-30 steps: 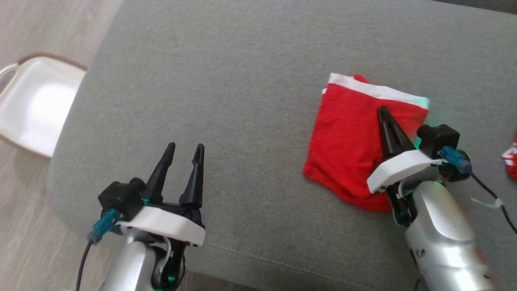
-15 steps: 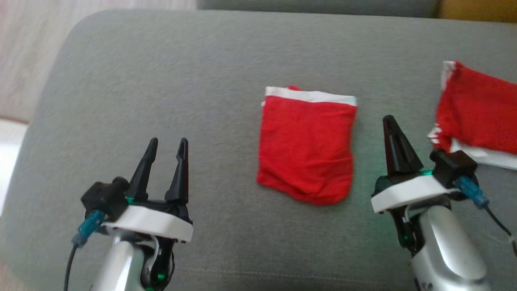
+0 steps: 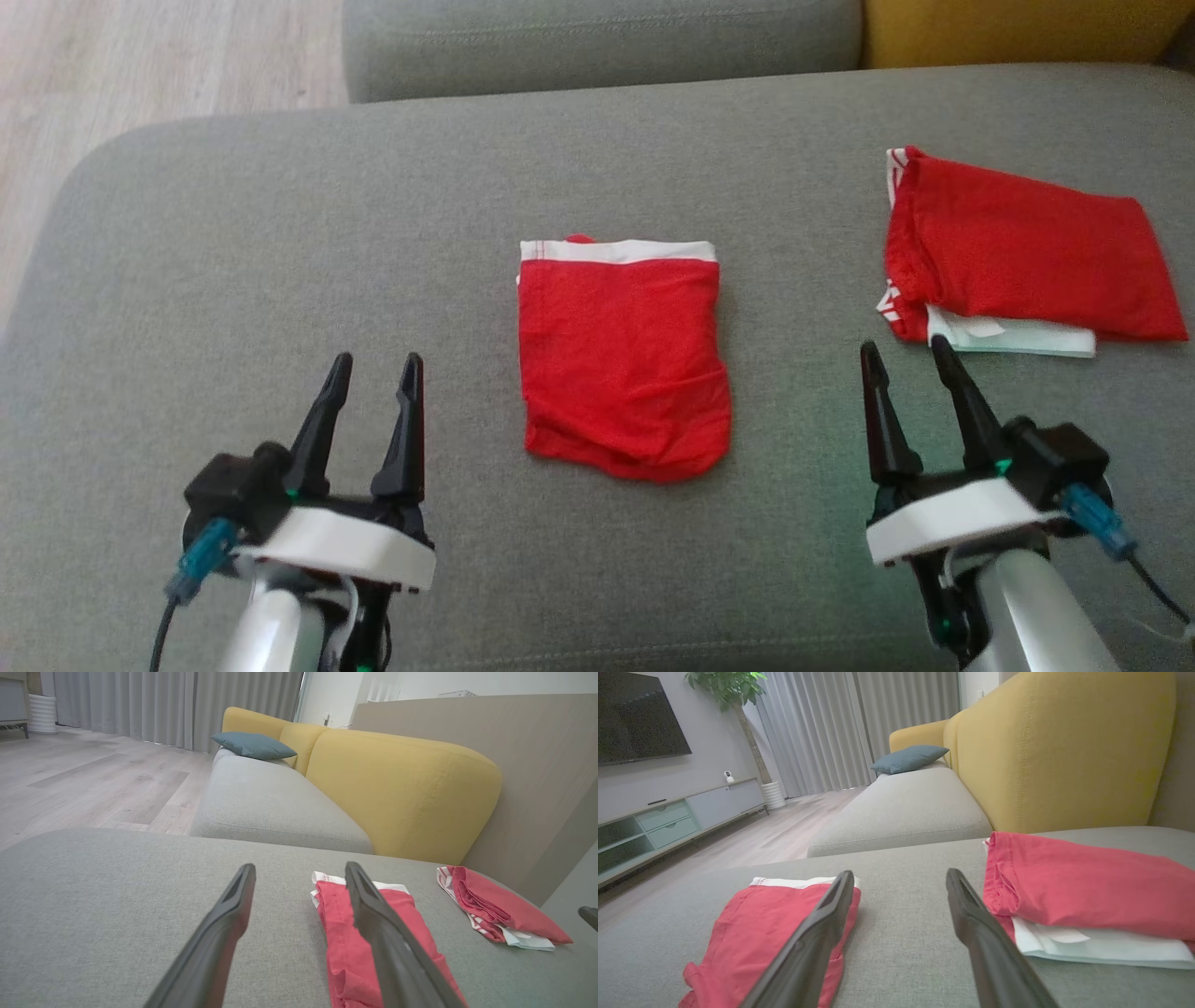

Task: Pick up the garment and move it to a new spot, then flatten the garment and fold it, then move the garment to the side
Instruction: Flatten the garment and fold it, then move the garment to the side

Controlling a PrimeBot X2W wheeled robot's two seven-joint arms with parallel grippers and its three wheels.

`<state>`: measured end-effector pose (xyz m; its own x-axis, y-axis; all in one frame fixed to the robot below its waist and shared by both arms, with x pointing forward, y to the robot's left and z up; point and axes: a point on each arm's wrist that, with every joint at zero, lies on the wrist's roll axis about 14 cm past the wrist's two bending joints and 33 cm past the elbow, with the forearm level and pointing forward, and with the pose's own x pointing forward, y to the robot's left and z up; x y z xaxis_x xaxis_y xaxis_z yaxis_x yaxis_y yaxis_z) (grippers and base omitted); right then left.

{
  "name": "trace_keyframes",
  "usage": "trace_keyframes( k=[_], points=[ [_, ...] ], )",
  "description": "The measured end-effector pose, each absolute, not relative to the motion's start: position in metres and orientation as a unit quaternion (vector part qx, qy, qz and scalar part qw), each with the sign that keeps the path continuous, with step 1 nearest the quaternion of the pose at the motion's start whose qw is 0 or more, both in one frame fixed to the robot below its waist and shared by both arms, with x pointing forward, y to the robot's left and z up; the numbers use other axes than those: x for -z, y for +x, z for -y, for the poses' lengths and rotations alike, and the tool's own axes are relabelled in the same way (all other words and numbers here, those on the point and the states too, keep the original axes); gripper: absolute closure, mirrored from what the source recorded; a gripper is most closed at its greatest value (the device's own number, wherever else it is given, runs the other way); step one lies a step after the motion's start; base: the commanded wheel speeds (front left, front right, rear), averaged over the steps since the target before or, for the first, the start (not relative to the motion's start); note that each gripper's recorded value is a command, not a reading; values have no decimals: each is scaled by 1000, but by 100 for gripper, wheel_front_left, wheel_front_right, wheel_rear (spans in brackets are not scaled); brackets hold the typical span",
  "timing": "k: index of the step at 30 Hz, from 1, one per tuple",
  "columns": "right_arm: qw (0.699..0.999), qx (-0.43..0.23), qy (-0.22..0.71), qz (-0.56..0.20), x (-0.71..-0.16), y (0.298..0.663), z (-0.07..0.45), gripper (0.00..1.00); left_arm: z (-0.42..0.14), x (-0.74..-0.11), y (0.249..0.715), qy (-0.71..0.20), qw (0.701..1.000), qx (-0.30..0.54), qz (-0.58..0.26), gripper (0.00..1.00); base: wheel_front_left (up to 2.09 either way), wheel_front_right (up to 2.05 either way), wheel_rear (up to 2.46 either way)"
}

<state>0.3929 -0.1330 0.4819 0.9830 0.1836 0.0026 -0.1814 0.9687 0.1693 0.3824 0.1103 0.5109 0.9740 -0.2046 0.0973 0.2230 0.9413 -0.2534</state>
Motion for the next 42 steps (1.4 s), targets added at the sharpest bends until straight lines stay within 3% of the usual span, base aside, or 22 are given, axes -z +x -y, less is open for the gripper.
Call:
trace_keyframes(
  k=[20, 28, 34, 42],
  points=[
    [992, -86, 86, -15, -476, 382, 136, 0, -111, -502, 372, -137, 985, 101, 20, 0, 0, 0, 0],
    [983, -124, 115, -70, -446, 388, 105, 0, -120, -488, 371, -135, 987, 88, 1, 0, 0, 0, 0],
    [963, -154, 171, -139, -420, 415, 69, 0, -131, -477, 373, -134, 988, 72, -14, 0, 0, 0, 0],
    [945, -189, 165, -212, -383, 431, 33, 0, -160, -466, 367, -127, 991, 29, -27, 0, 0, 0, 0]
  ],
)
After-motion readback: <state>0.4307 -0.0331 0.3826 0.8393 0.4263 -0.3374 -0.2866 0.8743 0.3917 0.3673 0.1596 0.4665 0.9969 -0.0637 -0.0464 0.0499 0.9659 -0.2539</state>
